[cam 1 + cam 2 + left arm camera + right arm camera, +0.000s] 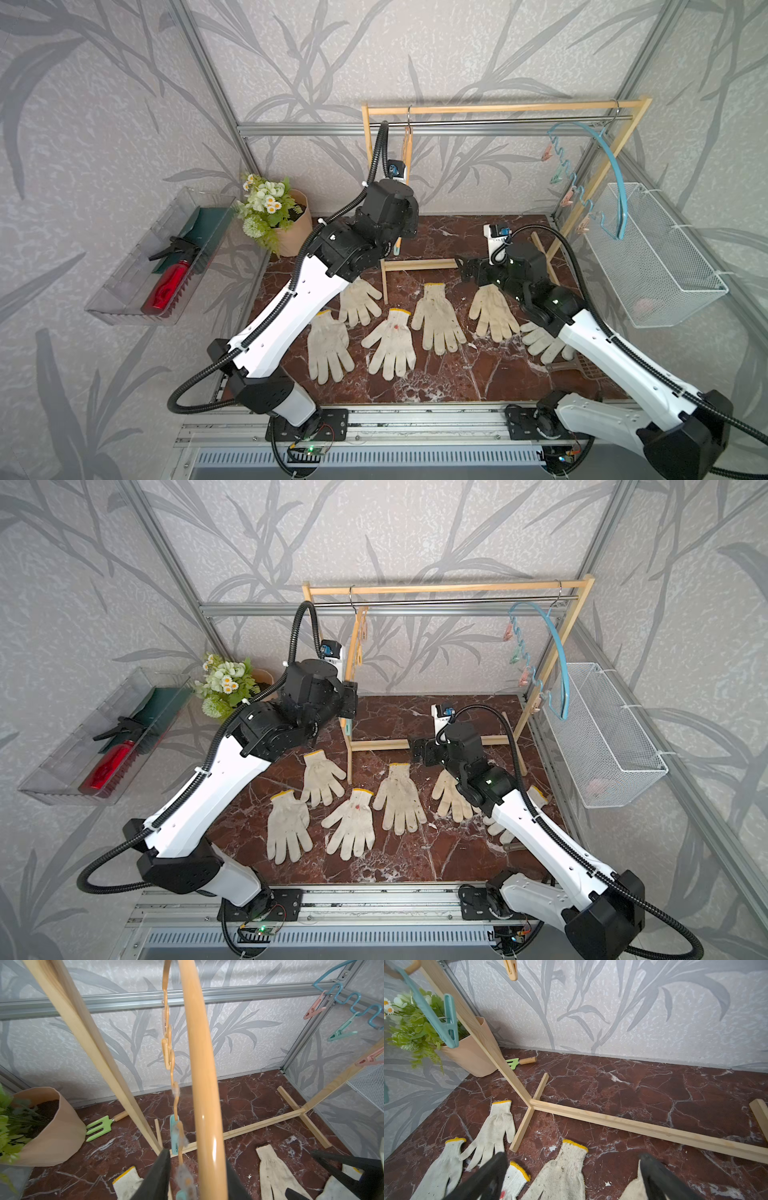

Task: Clip the gloves onto a hanger to dry
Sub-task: Adjust the hanger on the clothesline, then open the clamp at the hanger, then pick up the glove from the center of the board, then clamp the glove onto the hanger.

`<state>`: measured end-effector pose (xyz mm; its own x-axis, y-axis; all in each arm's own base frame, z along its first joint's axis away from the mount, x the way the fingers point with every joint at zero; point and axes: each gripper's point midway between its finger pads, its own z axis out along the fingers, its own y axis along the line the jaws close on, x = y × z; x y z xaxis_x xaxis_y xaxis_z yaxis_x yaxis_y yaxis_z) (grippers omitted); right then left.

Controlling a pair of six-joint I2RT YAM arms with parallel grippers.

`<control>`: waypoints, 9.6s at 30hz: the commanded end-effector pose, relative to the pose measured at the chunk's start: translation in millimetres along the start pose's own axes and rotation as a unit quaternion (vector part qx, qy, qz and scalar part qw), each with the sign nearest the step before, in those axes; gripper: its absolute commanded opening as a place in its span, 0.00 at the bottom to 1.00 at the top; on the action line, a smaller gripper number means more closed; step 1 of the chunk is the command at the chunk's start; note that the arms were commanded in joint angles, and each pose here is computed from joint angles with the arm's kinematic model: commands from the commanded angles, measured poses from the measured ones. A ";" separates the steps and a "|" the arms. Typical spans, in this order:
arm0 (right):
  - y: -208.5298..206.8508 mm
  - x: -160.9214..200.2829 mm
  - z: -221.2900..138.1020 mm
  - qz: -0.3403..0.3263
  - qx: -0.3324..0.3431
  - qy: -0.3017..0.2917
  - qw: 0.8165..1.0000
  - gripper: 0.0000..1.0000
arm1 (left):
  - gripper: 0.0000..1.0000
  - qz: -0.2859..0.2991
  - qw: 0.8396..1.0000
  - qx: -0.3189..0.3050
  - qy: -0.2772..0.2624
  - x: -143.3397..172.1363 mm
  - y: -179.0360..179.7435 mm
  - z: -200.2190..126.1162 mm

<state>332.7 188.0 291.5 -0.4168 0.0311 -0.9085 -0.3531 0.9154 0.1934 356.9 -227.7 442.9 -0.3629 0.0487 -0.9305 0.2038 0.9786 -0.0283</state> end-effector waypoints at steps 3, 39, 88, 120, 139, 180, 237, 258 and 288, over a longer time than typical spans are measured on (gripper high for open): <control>12.8 -28.5 -11.5 -0.015 -0.017 -0.033 0.999 0.99 | 0.25 0.035 0.999 -0.029 -0.004 -4.0 28.7 -22.7; 21.6 -152.5 44.1 -0.010 -0.132 -0.077 0.988 0.89 | 0.00 0.075 0.983 0.167 0.031 -1.0 34.5 -13.7; -35.4 -205.7 196.0 0.083 -0.257 -0.102 0.957 0.65 | 0.00 0.096 0.974 0.192 0.069 -1.5 45.5 -3.6; -33.5 -206.9 186.1 0.074 -0.260 -0.096 0.958 0.23 | 0.34 0.076 0.981 0.167 0.066 1.8 54.4 -4.3; -26.5 -206.0 175.2 0.068 -0.260 -0.099 0.958 0.22 | 0.62 -0.083 0.996 -0.016 0.017 62.0 135.0 -82.4; -11.6 -202.2 160.5 0.058 -0.256 -0.115 0.958 0.22 | 0.48 -0.208 0.875 -0.209 0.385 368.4 189.5 166.6; -9.0 -205.4 148.2 0.063 -0.255 -0.119 0.958 0.22 | 0.00 -0.058 0.983 0.149 0.091 220.4 -48.5 128.1; -6.7 -205.8 145.9 0.064 -0.265 -0.122 0.954 0.21 | 0.00 0.091 0.984 0.150 -0.028 151.7 -85.0 127.4; -4.9 -201.4 145.7 0.064 -0.279 -0.120 0.951 0.21 | 0.00 0.094 0.986 0.123 -0.060 65.5 -60.4 210.3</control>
<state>555.1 237.0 385.9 -0.3736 0.2681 -0.8880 -0.6808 0.5710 0.4588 508.0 -325.8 299.9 -0.2003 0.1703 -0.9648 0.4709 0.8803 0.0576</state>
